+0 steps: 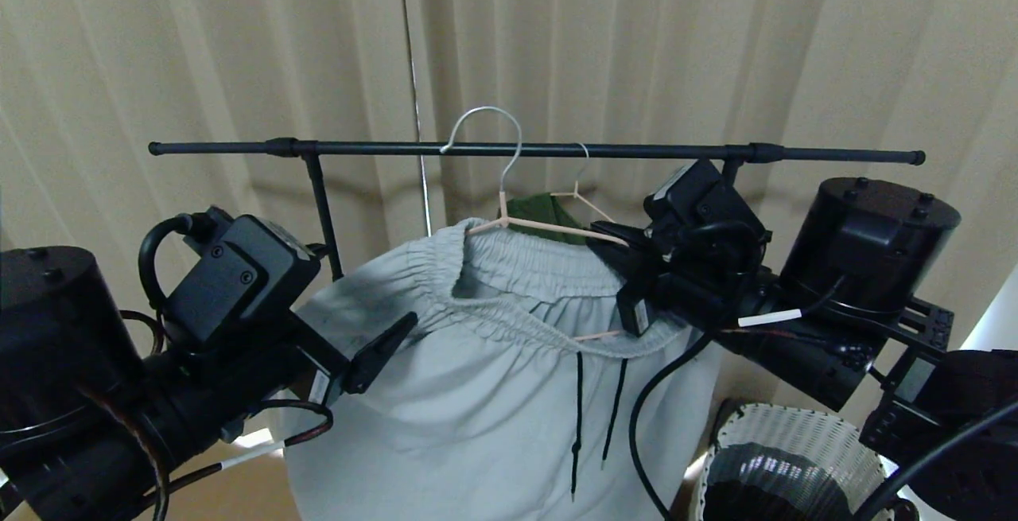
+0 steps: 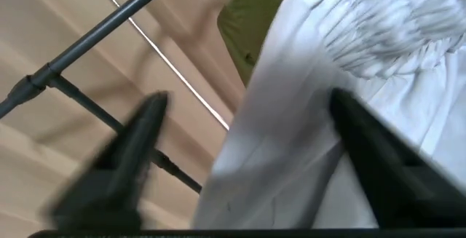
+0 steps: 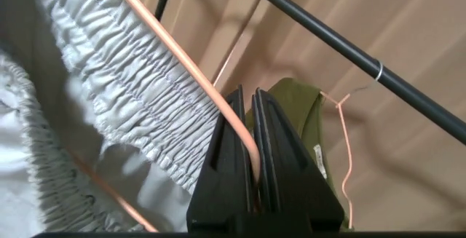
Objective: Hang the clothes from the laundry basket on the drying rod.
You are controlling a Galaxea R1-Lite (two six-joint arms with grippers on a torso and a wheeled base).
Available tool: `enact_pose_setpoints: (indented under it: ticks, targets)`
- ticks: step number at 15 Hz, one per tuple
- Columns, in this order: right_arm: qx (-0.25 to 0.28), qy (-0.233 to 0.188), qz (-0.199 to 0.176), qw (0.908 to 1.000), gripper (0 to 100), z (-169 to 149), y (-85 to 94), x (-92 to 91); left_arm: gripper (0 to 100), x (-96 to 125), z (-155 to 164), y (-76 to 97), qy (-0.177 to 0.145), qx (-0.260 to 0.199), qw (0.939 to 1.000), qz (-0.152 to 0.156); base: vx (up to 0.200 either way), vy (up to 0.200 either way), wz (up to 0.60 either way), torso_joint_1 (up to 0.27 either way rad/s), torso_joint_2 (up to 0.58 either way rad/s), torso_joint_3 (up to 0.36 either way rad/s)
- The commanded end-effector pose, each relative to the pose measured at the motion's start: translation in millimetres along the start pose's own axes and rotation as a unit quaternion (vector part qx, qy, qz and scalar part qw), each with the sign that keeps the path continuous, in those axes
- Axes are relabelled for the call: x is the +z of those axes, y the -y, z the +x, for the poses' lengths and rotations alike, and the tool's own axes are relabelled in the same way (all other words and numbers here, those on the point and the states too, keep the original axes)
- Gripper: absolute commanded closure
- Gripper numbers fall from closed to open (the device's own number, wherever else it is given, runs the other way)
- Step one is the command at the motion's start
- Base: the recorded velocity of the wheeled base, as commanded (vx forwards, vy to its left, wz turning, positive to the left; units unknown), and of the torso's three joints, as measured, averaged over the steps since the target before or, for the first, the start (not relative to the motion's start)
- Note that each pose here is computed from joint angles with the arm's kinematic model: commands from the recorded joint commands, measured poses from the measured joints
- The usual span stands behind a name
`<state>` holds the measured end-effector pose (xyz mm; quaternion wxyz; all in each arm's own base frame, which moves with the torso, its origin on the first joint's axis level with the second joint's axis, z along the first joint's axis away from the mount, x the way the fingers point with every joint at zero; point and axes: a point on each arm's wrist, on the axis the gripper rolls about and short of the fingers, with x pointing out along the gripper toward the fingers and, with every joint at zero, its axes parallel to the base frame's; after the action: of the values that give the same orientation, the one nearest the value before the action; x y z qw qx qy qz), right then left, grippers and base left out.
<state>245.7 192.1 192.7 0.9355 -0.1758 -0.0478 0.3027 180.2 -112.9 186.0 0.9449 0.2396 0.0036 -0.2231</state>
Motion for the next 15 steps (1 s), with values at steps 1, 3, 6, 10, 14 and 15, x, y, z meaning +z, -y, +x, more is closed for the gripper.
enact_pose_setpoints:
  ticks: [1, 3, 6, 10, 14, 15]
  targets:
    - [-0.024, -0.001, 0.003, 0.9997, 100, -3.2, 15.3, -0.8, 0, -7.5, -9.7, 2.0, -0.005, -0.007, 0.9999, -0.009, 0.000, 0.000, 0.00, 0.000, 0.00, 0.000]
    - [-0.034, 0.006, 0.014, 0.9993, 100, -7.4, 20.9, 3.4, 0, -13.9, -19.3, 3.3, -0.003, -0.023, 0.9995, -0.021, 0.000, 0.000, 0.00, 0.000, 0.00, 0.000]
    - [-0.035, 0.009, 0.020, 0.9991, 100, -17.0, 22.1, 6.7, 0, -24.5, -21.7, -1.3, -0.024, -0.008, 0.9992, -0.030, 0.000, 0.000, 0.00, 0.000, 0.00, 0.000]
    - [-0.036, 0.013, 0.021, 0.9990, 100, -28.0, 23.1, 9.8, 0, -45.2, -26.8, -5.7, -0.068, 0.010, 0.9971, -0.034, 0.000, 0.000, 0.00, 0.000, 0.00, 0.000]
    - [-0.037, 0.017, 0.027, 0.9988, 100, -30.4, 23.9, 12.1, 0, -52.0, -19.5, -7.8, -0.087, 0.015, 0.9950, -0.046, 0.000, 0.000, 0.00, 0.000, 0.00, 0.000]
    - [-0.038, 0.019, 0.027, 0.9987, 100, -31.9, 24.3, 13.3, 0, -51.3, -15.7, -7.5, -0.083, 0.016, 0.9947, -0.058, 0.000, 0.000, 0.00, 0.000, 0.00, 0.000]
